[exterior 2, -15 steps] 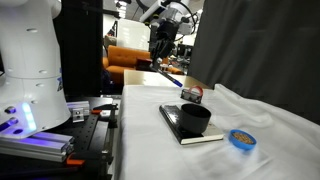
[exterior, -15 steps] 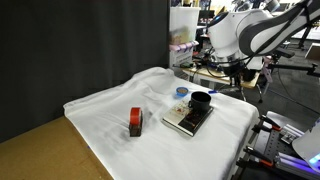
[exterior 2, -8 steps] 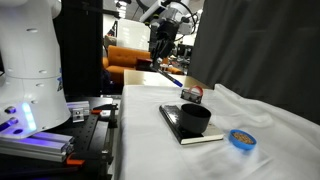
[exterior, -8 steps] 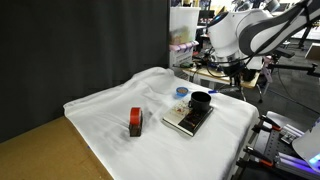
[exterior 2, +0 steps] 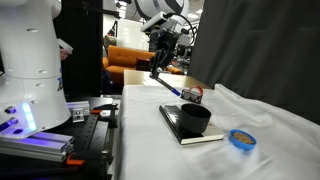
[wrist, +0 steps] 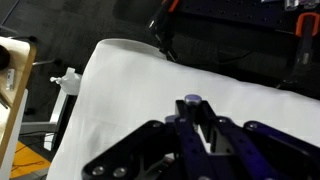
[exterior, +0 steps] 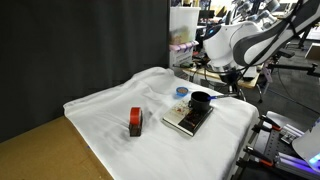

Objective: Pick up the pen from on top of the book and put it in the black cup.

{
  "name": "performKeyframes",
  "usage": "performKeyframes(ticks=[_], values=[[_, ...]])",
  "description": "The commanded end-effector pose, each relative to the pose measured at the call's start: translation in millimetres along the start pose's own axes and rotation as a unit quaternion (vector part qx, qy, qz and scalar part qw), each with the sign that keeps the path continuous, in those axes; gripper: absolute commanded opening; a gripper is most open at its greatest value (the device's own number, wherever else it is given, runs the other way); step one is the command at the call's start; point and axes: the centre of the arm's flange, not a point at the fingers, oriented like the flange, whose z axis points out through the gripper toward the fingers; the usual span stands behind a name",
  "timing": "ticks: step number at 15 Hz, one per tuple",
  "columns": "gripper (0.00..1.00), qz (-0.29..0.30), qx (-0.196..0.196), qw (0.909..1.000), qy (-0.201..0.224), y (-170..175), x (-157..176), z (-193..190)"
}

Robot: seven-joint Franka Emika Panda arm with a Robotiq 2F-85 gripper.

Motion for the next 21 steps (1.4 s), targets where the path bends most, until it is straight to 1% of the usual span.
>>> performKeyframes(ticks=[1,5,9,12,16,21], values=[[0.04,-0.018,-0.013,0.9997,-0.005,0,26,16],[0.04,-0.026,-0.026,0.9993,-0.005,8,45,30],[0.04,-0.019,-0.033,0.9993,-0.008,23,54,32],[0.04,-0.014,-0.031,0.9994,-0.008,28,55,31],[0.04,-0.016,-0.031,0.9993,-0.014,26,54,35],[0.04,-0.027,-0.034,0.9984,-0.037,19,50,51]])
